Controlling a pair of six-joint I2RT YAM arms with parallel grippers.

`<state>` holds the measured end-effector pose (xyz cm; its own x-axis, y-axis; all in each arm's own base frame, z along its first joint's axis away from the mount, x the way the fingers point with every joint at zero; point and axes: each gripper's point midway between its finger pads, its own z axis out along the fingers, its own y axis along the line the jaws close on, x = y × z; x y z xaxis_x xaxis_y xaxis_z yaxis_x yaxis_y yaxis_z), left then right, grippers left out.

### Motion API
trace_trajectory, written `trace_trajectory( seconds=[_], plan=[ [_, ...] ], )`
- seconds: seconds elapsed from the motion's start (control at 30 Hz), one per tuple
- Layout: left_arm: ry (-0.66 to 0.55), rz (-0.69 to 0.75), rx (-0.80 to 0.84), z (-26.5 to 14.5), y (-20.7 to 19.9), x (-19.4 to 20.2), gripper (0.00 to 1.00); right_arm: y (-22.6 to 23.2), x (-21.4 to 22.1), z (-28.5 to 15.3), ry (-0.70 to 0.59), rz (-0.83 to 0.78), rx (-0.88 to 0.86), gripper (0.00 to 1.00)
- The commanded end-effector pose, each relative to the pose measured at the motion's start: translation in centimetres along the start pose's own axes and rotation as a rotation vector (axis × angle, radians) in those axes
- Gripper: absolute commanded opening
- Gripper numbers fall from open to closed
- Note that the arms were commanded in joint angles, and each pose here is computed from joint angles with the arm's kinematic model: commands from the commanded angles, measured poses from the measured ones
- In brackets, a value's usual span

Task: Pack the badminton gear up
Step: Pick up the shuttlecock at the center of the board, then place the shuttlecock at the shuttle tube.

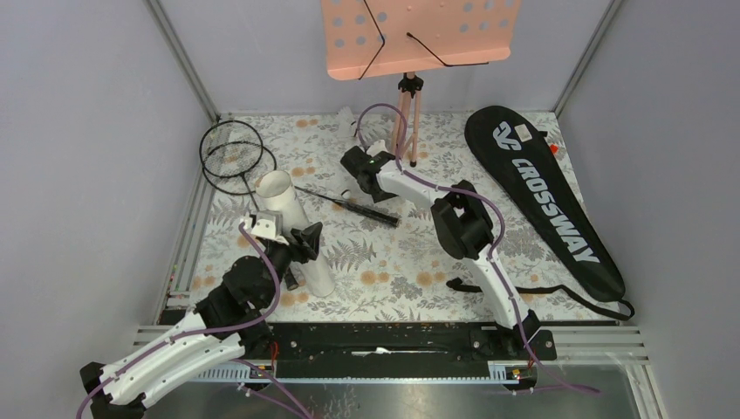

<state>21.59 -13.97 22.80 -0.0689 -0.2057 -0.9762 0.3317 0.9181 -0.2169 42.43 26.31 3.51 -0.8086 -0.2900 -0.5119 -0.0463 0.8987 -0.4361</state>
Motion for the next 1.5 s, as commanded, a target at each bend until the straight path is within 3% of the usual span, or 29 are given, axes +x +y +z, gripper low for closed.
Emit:
trace_trajectory(
  seconds=[0.0,0.1,0.23,0.4,0.57,0.83,1.03,1.2,1.37,1.47],
  plan=[
    [0.031,0.001,0.014,0.1,-0.2,1.1,0.46,-2.0,-2.5,-2.5,-0.083,0.068,0.001,0.66],
    [0.03,0.001,0.016,0.1,-0.3,1.1,0.46,-2.1,-3.2,-3.0,-0.121,0.078,-0.019,0.52],
    [0.032,0.002,0.014,0.1,-0.3,1.1,0.46,-2.3,-3.7,-3.9,-0.156,0.106,-0.056,0.19],
    [0.035,0.01,0.035,0.1,-0.6,1.2,0.46,-4.1,-4.4,-7.2,-0.24,0.148,-0.149,0.0],
    [0.044,0.041,0.108,0.2,-2.0,1.2,0.46,-7.2,-4.3,-13.0,-0.332,0.158,-0.3,0.0],
    [0.11,0.191,0.383,1.0,-7.3,2.0,0.46,-9.8,-2.1,-28.4,-0.417,0.021,-0.857,0.0],
    [0.164,0.317,0.589,1.0,-10.9,2.9,0.46,-12.2,1.6,-38.2,-0.396,-0.115,-1.191,0.0],
    [0.201,0.393,0.702,0.6,-12.3,4.1,0.46,-14.5,4.5,-41.6,-0.311,-0.125,-1.276,0.0],
    [0.199,0.468,0.865,-1.0,-13.8,5.0,0.47,-15.9,4.3,-44.0,-0.355,-0.037,-1.326,0.0],
    [0.194,0.498,0.928,-1.7,-14.2,5.1,0.47,-15.8,5.5,-45.0,-0.284,-0.056,-1.381,0.0]
  ],
)
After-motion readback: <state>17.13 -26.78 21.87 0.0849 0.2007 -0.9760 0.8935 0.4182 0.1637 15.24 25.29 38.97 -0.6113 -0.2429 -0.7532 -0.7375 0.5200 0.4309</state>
